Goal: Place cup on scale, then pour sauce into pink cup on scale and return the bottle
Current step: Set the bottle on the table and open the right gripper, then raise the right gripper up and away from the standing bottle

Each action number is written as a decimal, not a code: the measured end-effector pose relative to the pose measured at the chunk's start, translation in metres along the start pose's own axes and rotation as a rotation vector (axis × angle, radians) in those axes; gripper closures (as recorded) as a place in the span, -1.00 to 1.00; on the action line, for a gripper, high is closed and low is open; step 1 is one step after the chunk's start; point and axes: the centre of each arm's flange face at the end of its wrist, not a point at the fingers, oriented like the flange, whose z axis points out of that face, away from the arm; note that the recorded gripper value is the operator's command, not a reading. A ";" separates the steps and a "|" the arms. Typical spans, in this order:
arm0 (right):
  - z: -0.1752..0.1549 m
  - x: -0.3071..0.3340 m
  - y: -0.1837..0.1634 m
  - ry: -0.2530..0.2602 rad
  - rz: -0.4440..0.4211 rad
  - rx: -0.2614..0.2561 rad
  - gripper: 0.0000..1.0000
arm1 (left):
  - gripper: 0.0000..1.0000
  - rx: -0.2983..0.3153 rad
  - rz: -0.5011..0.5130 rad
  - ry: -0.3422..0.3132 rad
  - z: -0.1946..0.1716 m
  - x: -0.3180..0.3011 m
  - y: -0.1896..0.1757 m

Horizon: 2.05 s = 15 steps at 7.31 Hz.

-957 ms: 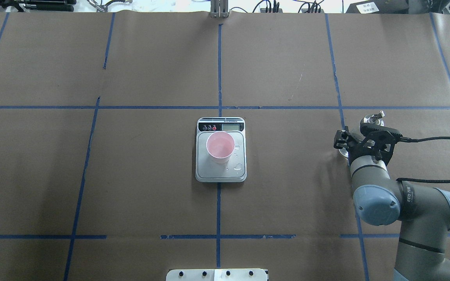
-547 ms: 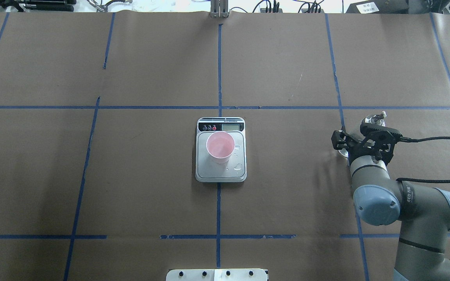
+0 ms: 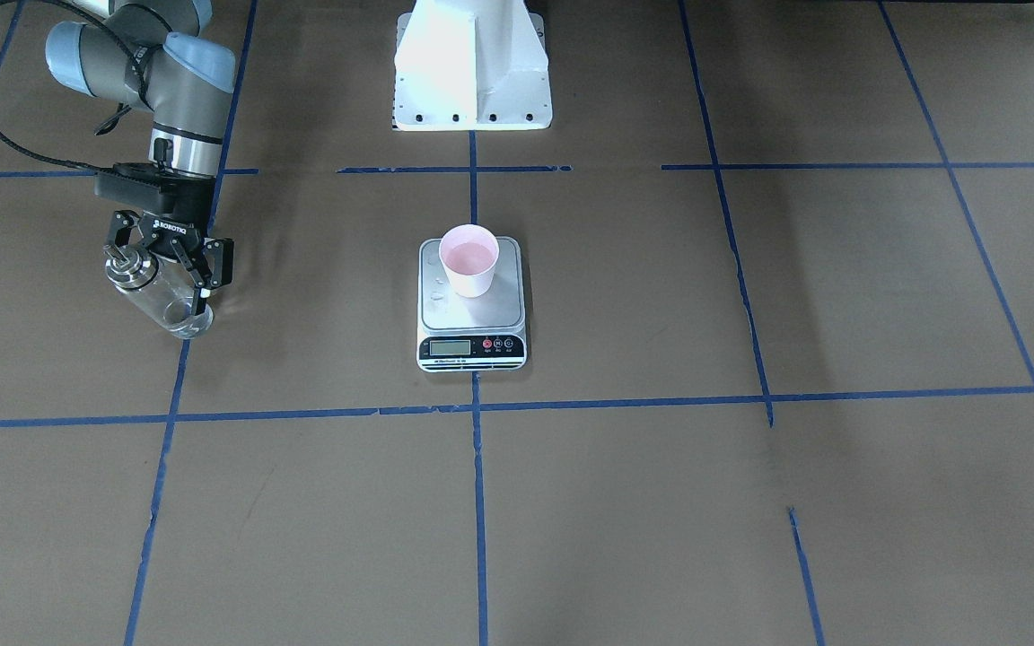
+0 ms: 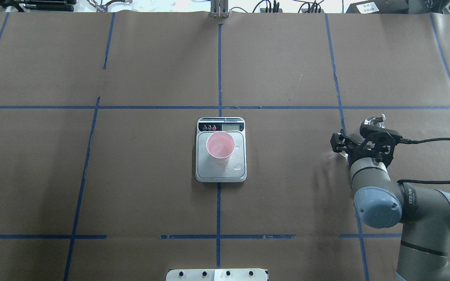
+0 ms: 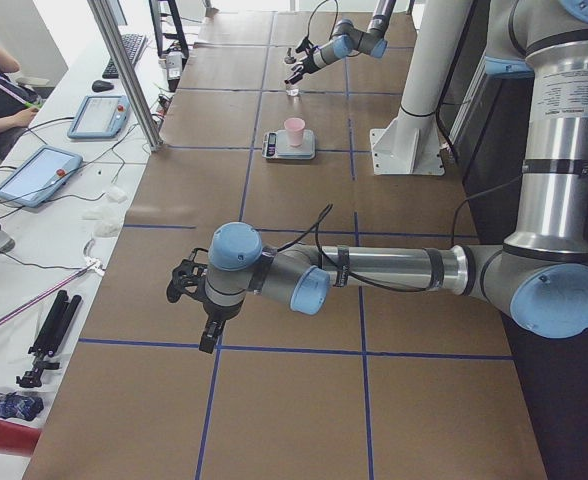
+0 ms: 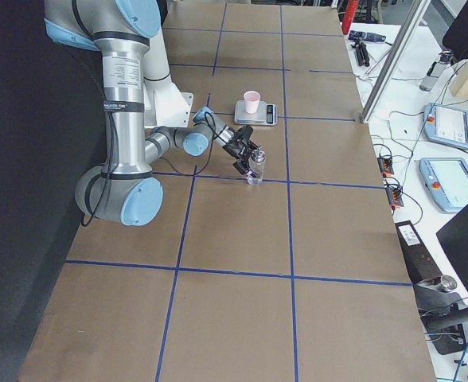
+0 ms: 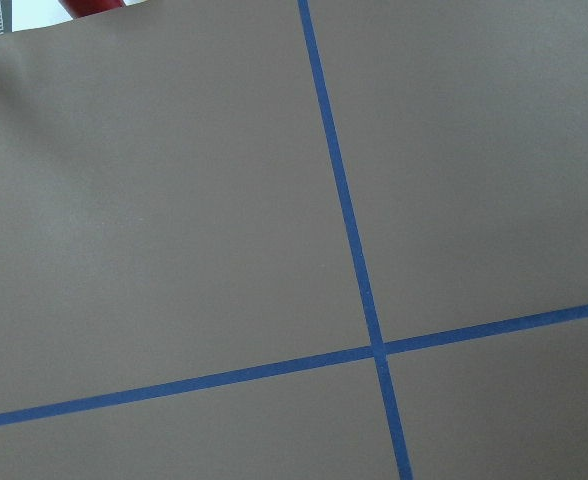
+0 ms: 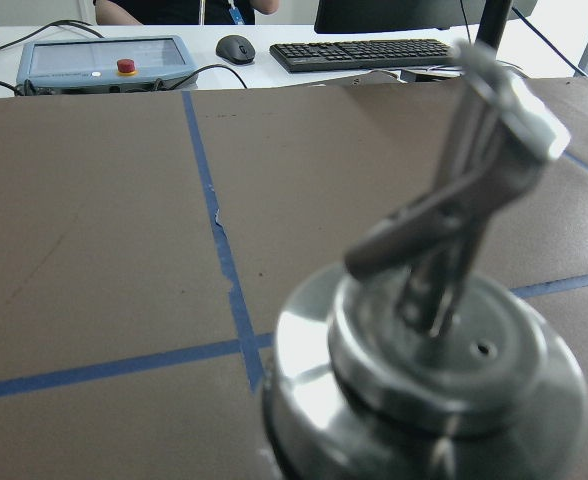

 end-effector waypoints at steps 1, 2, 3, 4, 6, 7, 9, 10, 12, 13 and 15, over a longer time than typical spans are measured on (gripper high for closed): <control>-0.009 0.002 0.005 0.008 -0.024 -0.010 -1.00 | -1.00 -0.001 -0.001 0.000 0.000 0.000 0.001; -0.022 0.005 0.008 0.014 -0.047 -0.022 -1.00 | -1.00 -0.002 -0.001 0.000 0.000 0.000 0.001; -0.041 0.008 0.007 0.024 -0.078 -0.042 -1.00 | -1.00 -0.001 -0.001 0.000 0.000 0.000 0.001; -0.071 0.010 -0.002 0.047 -0.120 -0.077 -1.00 | -1.00 -0.001 -0.001 0.000 0.000 0.000 0.002; -0.134 0.007 -0.035 0.107 -0.192 -0.159 -1.00 | -1.00 -0.002 -0.002 0.000 0.000 0.000 0.002; -0.158 -0.002 -0.052 0.124 -0.215 -0.190 -1.00 | -1.00 -0.002 -0.002 0.000 0.001 -0.001 0.003; -0.186 -0.024 -0.099 0.125 -0.236 -0.260 -1.00 | -1.00 -0.003 -0.002 0.000 0.001 -0.001 0.005; -0.189 -0.026 -0.127 0.118 -0.254 -0.296 -1.00 | -1.00 -0.003 -0.002 0.001 0.001 -0.001 0.005; -0.177 -0.014 -0.188 0.102 -0.327 -0.360 -1.00 | -1.00 0.003 0.002 0.001 -0.001 0.001 0.003; -0.166 -0.002 -0.218 0.103 -0.369 -0.393 -1.00 | -1.00 0.006 0.004 0.001 -0.004 0.003 0.002; -0.128 0.026 -0.273 0.047 -0.418 -0.506 -1.00 | -1.00 0.010 0.008 0.001 -0.006 0.005 0.001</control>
